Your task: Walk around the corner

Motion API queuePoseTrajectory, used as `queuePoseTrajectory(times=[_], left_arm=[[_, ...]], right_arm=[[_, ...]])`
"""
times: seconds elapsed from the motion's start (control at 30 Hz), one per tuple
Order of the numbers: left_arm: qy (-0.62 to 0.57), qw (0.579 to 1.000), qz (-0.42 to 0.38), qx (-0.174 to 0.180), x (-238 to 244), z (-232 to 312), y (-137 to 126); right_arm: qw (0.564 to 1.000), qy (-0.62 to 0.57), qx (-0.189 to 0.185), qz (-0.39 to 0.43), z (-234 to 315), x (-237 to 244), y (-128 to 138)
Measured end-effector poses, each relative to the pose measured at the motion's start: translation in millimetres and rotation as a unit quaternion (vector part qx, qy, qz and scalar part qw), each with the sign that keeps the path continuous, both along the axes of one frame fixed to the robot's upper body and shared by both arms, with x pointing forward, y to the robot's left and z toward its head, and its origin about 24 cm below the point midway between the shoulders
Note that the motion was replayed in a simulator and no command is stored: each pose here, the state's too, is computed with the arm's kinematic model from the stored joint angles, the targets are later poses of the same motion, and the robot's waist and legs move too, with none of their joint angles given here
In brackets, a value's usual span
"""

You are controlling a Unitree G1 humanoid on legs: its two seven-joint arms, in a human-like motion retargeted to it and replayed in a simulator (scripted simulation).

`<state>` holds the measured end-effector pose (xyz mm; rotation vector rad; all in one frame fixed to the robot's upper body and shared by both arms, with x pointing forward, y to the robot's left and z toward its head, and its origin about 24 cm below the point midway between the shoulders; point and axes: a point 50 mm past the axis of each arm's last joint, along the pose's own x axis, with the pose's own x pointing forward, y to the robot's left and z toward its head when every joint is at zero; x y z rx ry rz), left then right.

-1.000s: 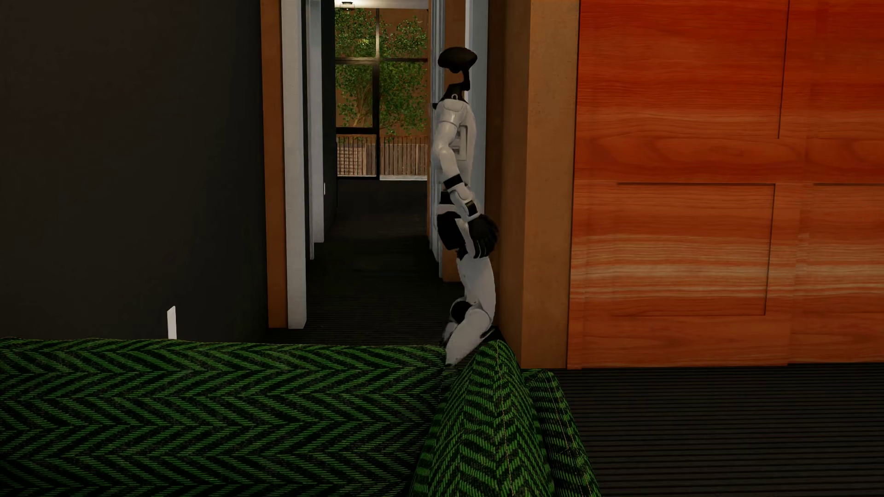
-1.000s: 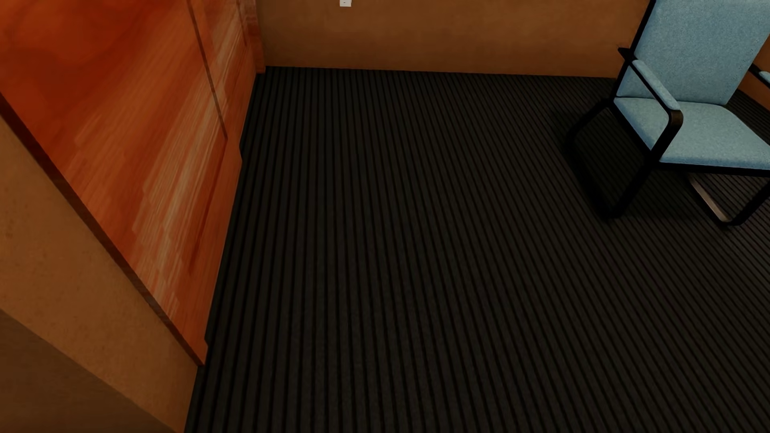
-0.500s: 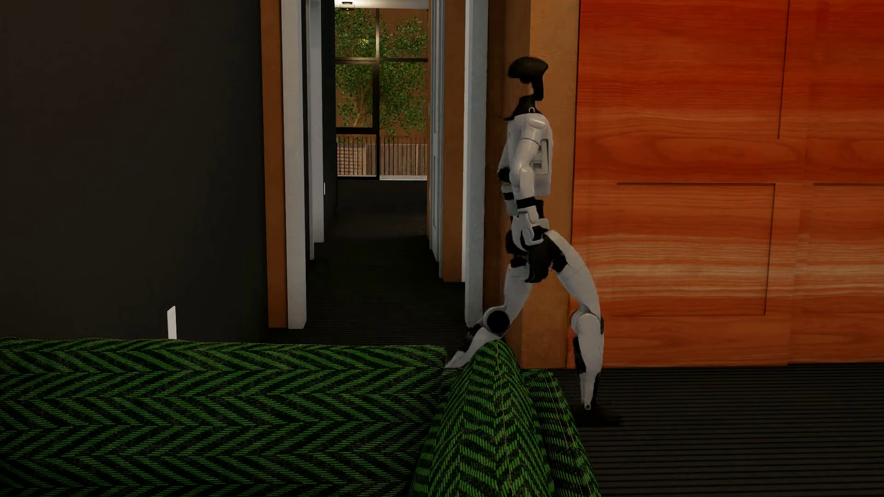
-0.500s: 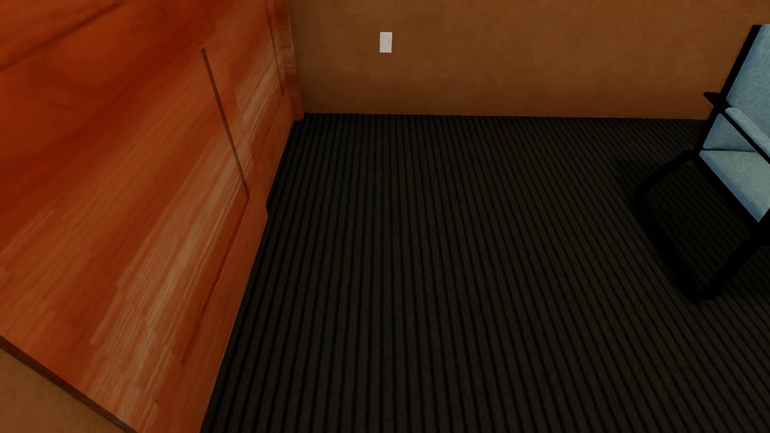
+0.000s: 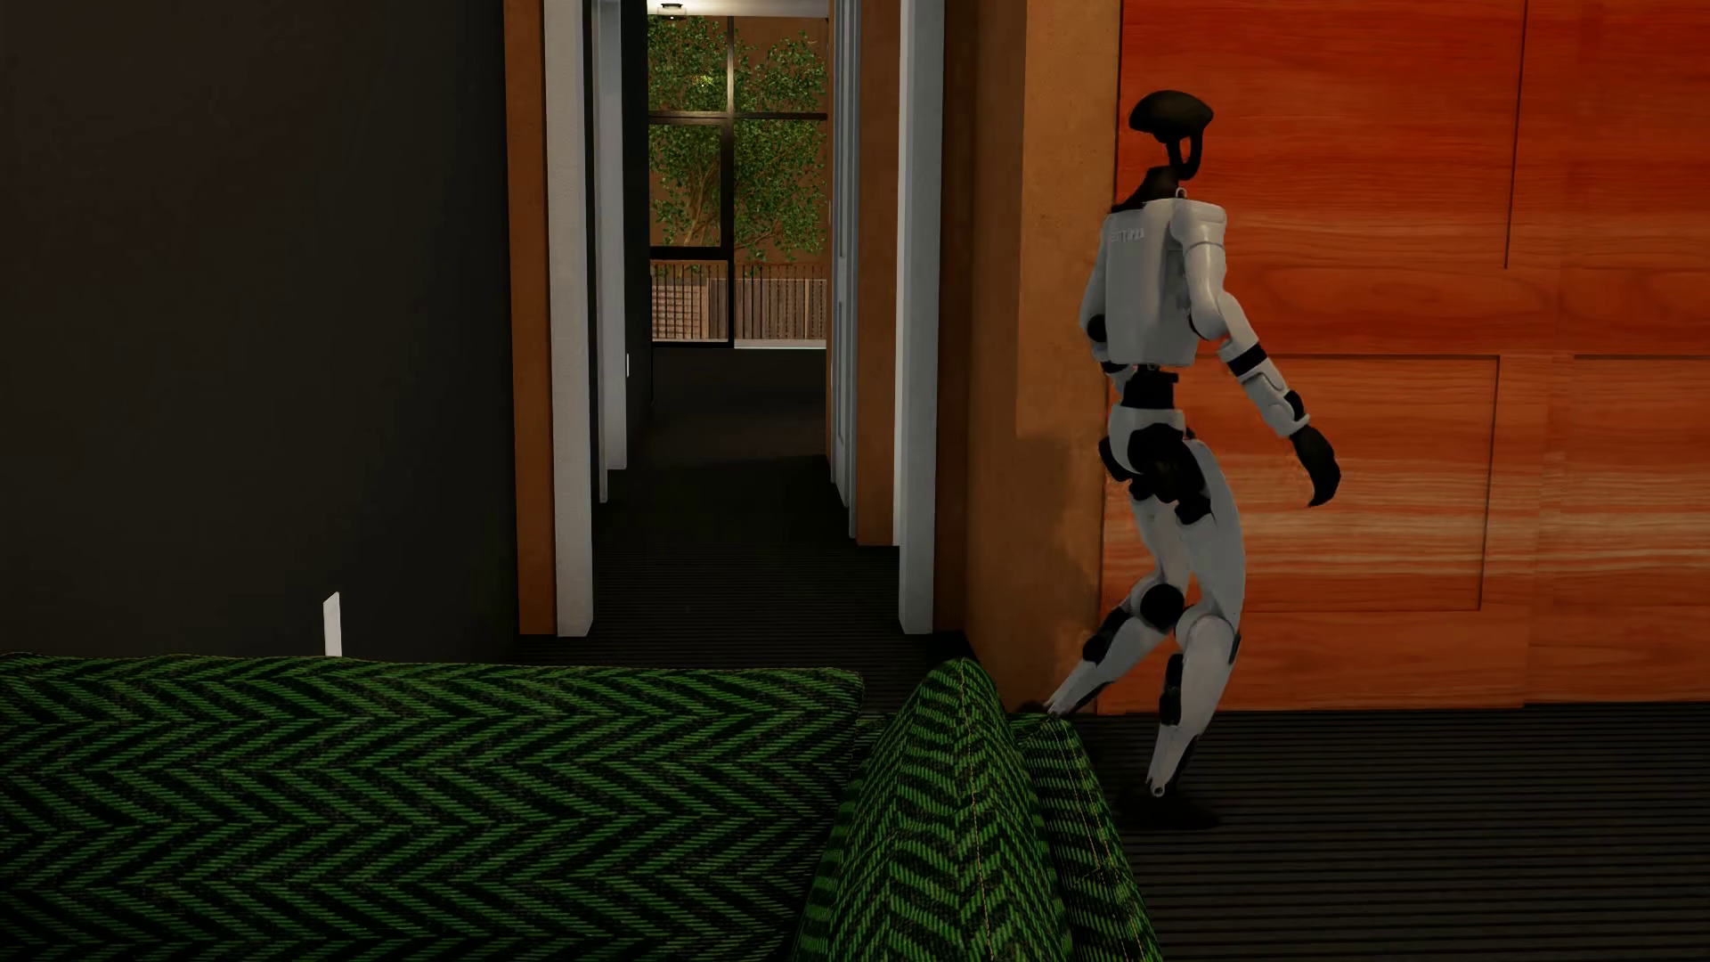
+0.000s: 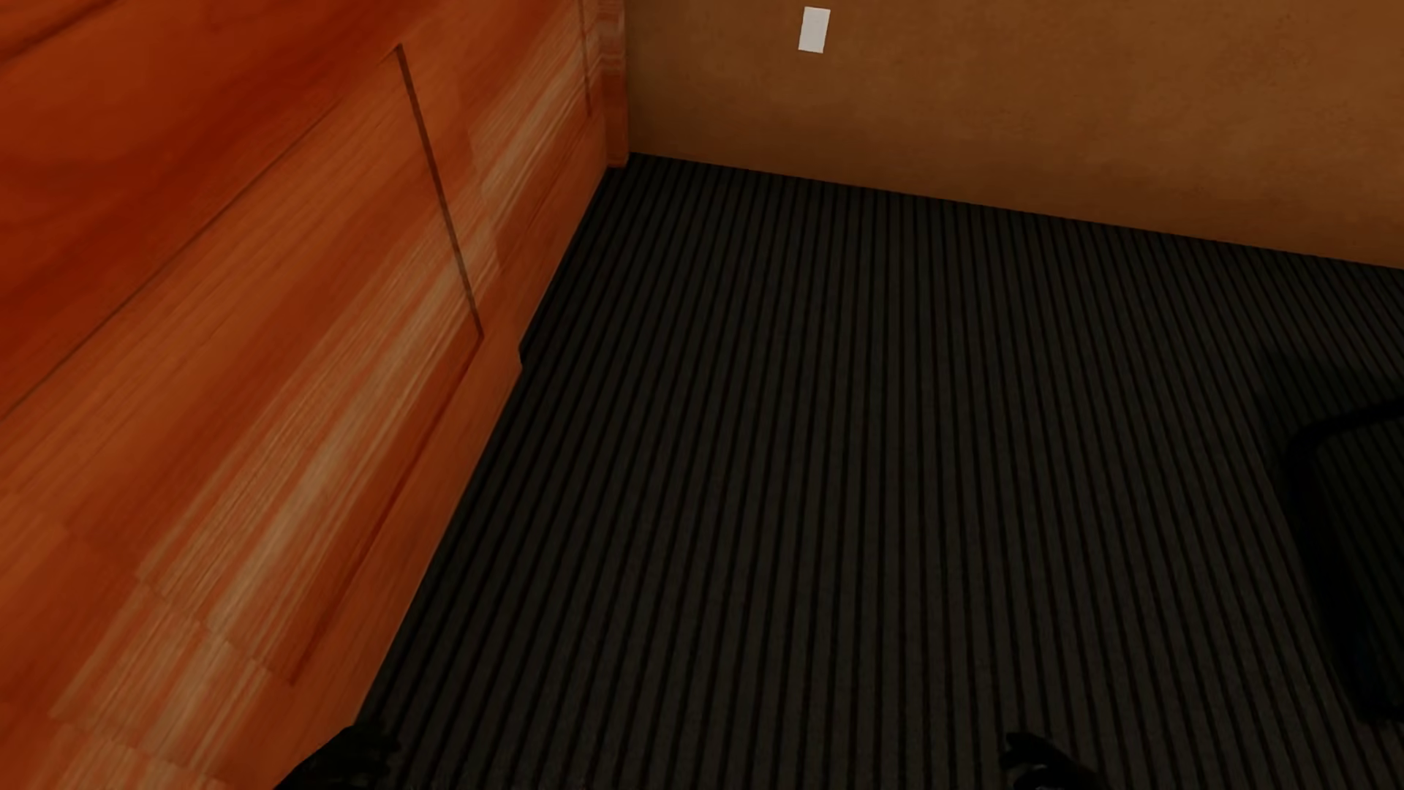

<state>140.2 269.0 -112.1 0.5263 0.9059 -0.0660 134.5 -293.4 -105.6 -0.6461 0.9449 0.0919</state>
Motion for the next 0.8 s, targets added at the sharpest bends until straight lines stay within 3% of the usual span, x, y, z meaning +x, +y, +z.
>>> queuePoseTrajectory(times=[0.13, 0.27, 0.37, 0.47, 0.63, 0.8], left_arm=[[0.003, 1.000, -0.017, 0.002, 1.1, 0.0, -2.9], [0.088, 0.996, 0.018, -0.004, -49.5, -24.3, -4.0], [0.181, 0.983, 0.015, 0.000, -96.5, -41.7, -9.8], [0.230, 0.973, 0.006, 0.009, -121.2, -47.0, -10.3], [0.172, 0.985, 0.002, -0.011, -91.4, -42.9, -20.2], [0.159, 0.987, -0.029, -0.020, -81.9, -42.4, -31.2]], right_arm=[[0.999, -0.050, 0.002, 0.011, 15.7, 26.8, 1.4], [0.998, -0.044, 0.019, 0.034, 10.5, 23.0, 17.4], [1.000, 0.003, 0.023, 0.020, -5.7, -4.5, 18.9], [0.994, 0.109, 0.024, -0.011, -33.6, -64.7, 21.6], [0.969, 0.242, 0.044, -0.004, -56.4, -143.1, 51.0], [0.972, 0.223, 0.071, 0.016, -58.0, -135.0, 70.6]])
